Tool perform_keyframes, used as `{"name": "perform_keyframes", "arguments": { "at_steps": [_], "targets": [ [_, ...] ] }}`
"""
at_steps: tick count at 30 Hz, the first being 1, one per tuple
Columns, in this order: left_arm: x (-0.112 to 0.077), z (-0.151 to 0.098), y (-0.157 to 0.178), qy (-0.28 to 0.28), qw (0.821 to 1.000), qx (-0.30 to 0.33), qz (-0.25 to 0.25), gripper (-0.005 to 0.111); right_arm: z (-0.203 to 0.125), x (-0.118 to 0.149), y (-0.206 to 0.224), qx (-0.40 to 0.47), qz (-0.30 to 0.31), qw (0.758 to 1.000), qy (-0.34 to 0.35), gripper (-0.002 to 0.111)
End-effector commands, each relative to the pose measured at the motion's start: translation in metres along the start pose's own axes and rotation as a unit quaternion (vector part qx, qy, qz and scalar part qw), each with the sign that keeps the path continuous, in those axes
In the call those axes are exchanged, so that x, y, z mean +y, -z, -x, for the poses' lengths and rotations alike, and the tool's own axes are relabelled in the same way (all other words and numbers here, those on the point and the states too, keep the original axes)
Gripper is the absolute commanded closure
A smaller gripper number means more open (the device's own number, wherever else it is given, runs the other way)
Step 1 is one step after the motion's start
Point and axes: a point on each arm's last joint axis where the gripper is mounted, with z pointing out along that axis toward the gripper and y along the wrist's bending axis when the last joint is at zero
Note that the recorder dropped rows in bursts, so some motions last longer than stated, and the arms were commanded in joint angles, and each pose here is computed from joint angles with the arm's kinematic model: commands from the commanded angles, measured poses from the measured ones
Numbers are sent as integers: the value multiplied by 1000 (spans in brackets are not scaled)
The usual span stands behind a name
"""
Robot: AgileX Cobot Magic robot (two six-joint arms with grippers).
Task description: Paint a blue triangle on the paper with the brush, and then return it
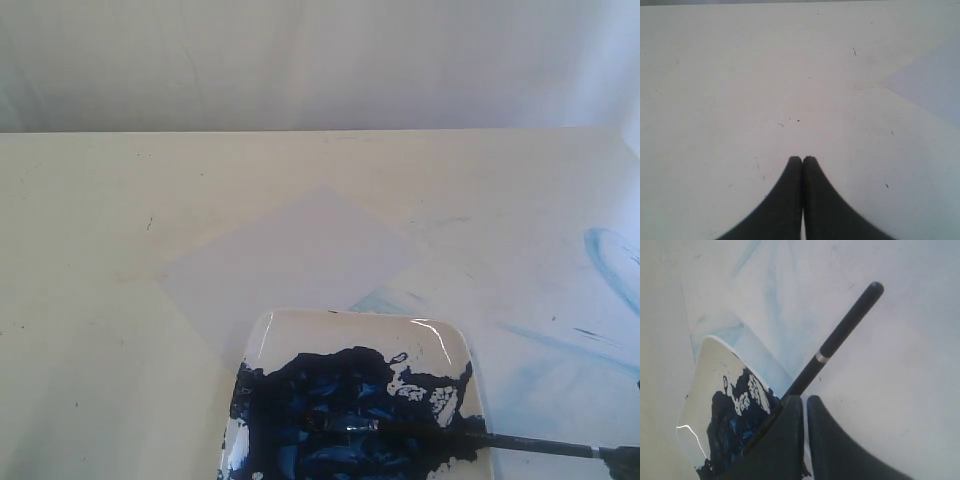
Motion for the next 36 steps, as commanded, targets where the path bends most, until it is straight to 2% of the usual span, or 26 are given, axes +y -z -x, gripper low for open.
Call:
{"name": "perform_keyframes", "arguments": {
  "at_steps": [1, 4, 7, 10, 15, 25, 29, 36],
  "targets": [
    [0, -1, 0, 3, 1000, -3, -4, 107, 1, -1, -3, -11, 16, 1000, -14, 89],
    [0, -1, 0, 3, 1000, -3, -4, 107, 4, 2, -3, -28, 33, 999, -14, 72],
    [0, -1, 0, 3, 1000, -3, -4, 107, 6, 4, -2, -38, 44, 998, -17, 66],
    [0, -1, 0, 3, 1000, -3, -4, 107, 4, 3, -3, -26, 41, 998, -31, 66],
    [0, -1, 0, 3, 1000, -3, -4, 107, 2, 3, -3, -17, 41, 994, -104, 66],
    [0, -1, 0, 3, 1000, -3, -4, 107, -1, -2, -4, -2, 24, 992, -121, 66],
    [0, -1, 0, 3, 1000, -3, -4, 107, -2, -11, -10, -11, 22, 989, -147, 66],
    [0, -1, 0, 3, 1000, -3, -4, 107, 0, -12, -12, -27, 42, 985, -165, 66]
  ]
}}
